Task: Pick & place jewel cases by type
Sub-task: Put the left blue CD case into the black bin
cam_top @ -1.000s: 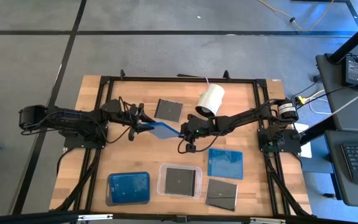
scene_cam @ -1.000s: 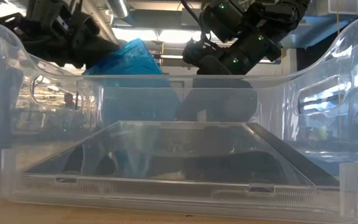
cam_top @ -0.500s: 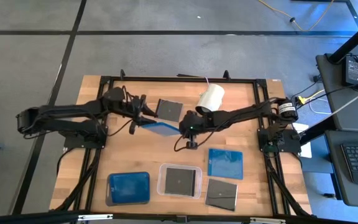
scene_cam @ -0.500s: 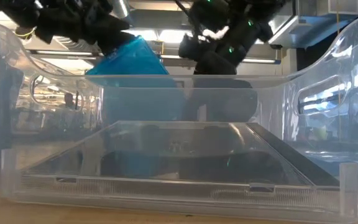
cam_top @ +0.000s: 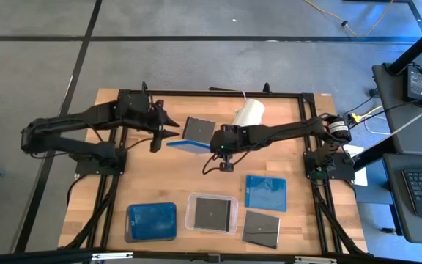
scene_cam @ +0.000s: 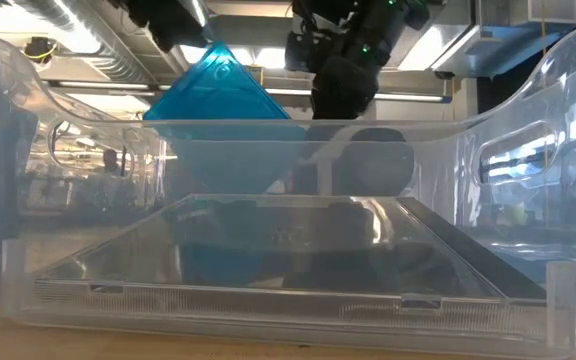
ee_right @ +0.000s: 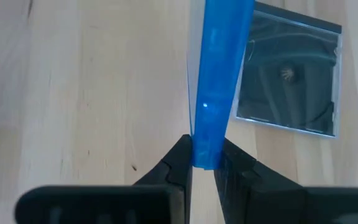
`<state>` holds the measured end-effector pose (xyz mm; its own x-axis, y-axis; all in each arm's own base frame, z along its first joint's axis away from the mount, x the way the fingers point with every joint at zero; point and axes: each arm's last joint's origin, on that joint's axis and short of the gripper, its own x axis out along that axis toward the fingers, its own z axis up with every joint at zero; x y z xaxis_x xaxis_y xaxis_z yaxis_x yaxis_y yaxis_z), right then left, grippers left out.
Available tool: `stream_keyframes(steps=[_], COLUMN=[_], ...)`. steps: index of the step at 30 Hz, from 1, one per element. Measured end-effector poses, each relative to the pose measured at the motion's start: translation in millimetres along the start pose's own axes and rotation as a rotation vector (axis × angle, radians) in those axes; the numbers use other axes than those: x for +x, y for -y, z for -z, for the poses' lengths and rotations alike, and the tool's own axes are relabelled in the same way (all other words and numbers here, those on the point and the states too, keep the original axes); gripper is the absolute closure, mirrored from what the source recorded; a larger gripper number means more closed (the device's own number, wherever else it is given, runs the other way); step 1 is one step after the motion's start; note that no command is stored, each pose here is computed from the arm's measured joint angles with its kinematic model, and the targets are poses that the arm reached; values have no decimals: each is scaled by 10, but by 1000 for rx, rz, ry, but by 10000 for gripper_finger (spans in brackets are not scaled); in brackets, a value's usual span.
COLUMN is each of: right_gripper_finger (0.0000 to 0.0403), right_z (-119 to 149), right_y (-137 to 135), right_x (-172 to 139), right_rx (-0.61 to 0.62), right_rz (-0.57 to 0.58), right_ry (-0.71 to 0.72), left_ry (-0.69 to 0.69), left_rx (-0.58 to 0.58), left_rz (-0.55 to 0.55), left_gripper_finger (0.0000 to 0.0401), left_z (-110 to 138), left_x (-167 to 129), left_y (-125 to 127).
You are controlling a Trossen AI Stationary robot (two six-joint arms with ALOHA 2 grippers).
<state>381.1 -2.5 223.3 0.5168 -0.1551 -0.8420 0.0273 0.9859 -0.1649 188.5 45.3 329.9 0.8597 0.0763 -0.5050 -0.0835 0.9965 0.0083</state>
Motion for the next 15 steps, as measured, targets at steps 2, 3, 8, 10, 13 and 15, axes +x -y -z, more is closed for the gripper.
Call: stream_keyframes(steps=[2, 3, 8, 10, 13, 15], right_gripper_finger=[350, 350, 350, 350, 350, 350], right_z=[-1, -1, -13, -12, -11, -8], right_y=[10, 14, 15, 12, 11, 11], right_x=[0, 1, 1, 0, 0, 0], right_rx=[9, 15, 33, 36, 54, 57], right_rz=[2, 2, 3, 1, 0, 0], right_ry=[1, 2, 13, 13, 12, 9], left_ry=[-38, -56, -129, -156, -166, -168], left_rx=[17, 25, 25, 60, 73, 76], left_rz=[12, 12, -42, -50, -35, -18], left_gripper_finger=[256, 256, 256, 256, 256, 256], left_z=[-10, -16, -87, -120, -188, -222], left_x=[45, 78, 290, 361, 441, 478], left_y=[69, 105, 241, 278, 317, 336])
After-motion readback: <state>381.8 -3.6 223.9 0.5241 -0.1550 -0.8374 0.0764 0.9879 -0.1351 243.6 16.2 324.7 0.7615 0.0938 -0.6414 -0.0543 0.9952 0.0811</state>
